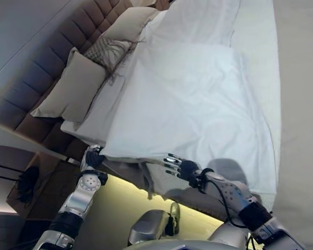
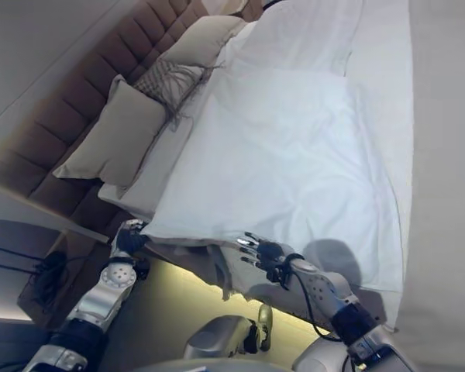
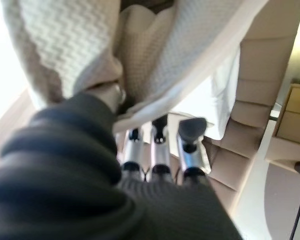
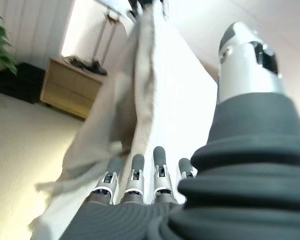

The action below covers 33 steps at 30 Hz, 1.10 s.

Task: Make the bed neatly

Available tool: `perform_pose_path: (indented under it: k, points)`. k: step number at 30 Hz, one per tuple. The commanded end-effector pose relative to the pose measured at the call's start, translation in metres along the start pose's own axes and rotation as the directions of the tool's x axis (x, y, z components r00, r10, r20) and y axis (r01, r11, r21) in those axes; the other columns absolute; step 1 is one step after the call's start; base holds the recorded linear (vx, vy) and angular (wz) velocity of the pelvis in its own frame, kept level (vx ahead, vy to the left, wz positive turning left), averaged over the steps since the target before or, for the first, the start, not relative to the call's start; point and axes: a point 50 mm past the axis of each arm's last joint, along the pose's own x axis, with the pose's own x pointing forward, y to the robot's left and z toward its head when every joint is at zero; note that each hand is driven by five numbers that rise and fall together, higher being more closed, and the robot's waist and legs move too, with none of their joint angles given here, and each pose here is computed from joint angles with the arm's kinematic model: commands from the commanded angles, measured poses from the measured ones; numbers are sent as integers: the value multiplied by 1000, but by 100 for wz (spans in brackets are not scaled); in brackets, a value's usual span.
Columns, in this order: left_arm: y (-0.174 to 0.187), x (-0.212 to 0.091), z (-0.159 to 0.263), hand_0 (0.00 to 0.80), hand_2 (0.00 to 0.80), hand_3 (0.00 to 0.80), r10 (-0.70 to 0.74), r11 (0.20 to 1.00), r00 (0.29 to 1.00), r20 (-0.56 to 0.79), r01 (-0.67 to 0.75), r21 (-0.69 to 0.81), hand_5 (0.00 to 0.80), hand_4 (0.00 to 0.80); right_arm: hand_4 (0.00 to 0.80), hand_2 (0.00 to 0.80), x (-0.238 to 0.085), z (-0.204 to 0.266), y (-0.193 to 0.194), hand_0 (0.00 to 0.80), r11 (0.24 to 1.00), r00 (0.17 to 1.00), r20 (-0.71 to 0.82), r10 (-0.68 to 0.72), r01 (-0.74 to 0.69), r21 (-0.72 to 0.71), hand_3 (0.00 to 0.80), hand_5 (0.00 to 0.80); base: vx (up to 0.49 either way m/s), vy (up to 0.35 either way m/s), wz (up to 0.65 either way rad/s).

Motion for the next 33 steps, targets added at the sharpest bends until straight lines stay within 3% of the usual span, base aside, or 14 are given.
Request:
perform_pose_path:
  k: [1,9,14,19,26,33]
  points:
    - [85,1,-19,800,800,800,274,951,961,31,-276,141,800,800,0,0,-13,25,3,0,988,973,216,86,-112,109,0,0,31,-109,-2]
    - [122,-22,-44,800,800,800,336,923,941,47,-339,180,800,800,0,0,-51,13,-65,0,975,903,389,-180,113,190,0,0,-12,-126,-4]
    - [134,-35,-55,800,800,800,394,871,917,68,-396,292,800,800,0,0,-74,-15,-106,0,908,842,392,-372,243,340,0,0,0,-73,-8]
    - [151,-37,-54,800,800,800,478,752,869,125,-479,452,800,800,0,0,-97,-47,-141,0,807,781,342,-522,323,494,0,0,-4,-12,-1]
    - [176,-37,-54,800,800,800,588,653,800,117,-556,514,800,800,0,0,-110,-60,-155,0,765,764,326,-556,317,561,0,0,-4,38,-3]
    - [199,-40,-65,800,800,800,690,662,724,-10,-625,414,800,800,0,0,-105,-62,-153,0,771,778,320,-541,306,558,0,0,30,36,-4]
